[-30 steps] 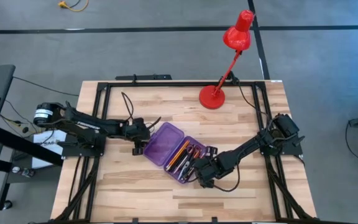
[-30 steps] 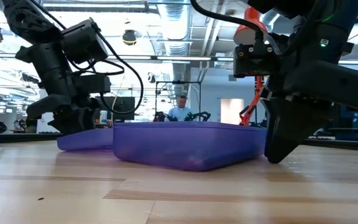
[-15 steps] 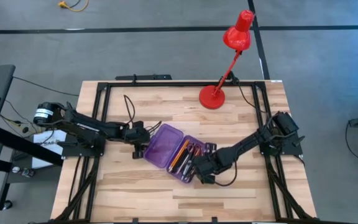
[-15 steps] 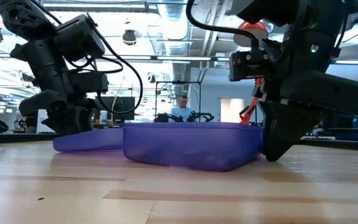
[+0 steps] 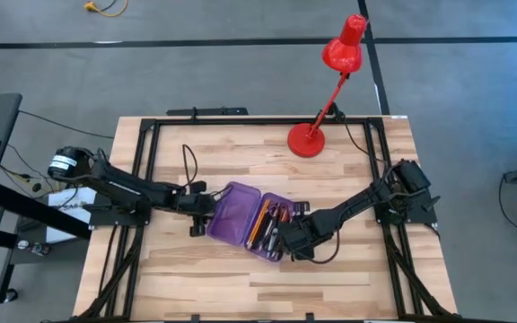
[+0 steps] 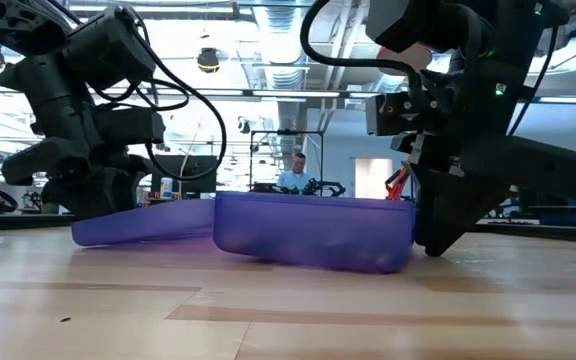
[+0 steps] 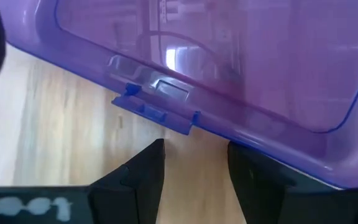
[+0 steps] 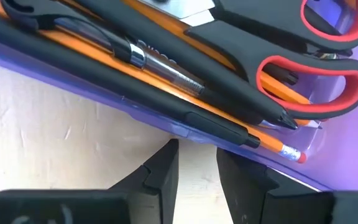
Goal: Pick & place school supplies into a supply box
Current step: Close the purple supply box
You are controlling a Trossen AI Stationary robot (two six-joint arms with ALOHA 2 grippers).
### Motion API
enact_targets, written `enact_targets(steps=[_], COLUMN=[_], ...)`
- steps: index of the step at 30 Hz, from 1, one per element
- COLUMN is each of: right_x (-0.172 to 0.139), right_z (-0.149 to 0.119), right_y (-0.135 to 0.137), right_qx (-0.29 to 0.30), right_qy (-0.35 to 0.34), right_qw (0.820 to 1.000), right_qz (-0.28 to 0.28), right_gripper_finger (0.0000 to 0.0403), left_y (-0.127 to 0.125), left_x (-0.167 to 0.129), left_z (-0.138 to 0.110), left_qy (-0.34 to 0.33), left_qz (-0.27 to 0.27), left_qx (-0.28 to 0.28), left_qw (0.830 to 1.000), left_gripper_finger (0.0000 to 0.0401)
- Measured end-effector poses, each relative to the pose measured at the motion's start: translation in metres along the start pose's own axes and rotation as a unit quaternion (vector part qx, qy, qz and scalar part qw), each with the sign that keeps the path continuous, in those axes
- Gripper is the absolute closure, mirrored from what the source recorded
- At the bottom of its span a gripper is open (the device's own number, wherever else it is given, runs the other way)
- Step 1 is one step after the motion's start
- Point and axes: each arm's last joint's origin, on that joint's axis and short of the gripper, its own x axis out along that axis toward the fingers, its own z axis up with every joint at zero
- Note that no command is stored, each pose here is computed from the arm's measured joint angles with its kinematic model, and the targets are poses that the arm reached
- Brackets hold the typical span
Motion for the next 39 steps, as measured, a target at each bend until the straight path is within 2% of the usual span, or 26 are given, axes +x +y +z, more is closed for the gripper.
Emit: enact_targets(steps=[12,25,39], right_x=[0.004,0.009,0.009], right_z=[0.001,0.002,0.003], right_y=[-0.013,-0.028,-0.030], right_qx=[0.016,0.003,0.004], right_qy=[0.014,0.020,0.020], right_qw=[1.000,1.000,1.000], right_qz=[-0.006,-0.022,-0.023], right_gripper_finger=[0.0296,0.0296,0.0296], left_y=[-0.019,-0.040,-0.042], left_x=[-0.003,-0.007,-0.007], left_z=[-0.006,-0.012,-0.013], left_qy=[0.004,-0.003,-0.016], left_qz=[0.003,-0.005,0.022], left_qx=[-0.006,-0.004,0.024], left_qw=[1.000,1.000,0.999], left_gripper_finger=[0.0239,0.0239,0.0239])
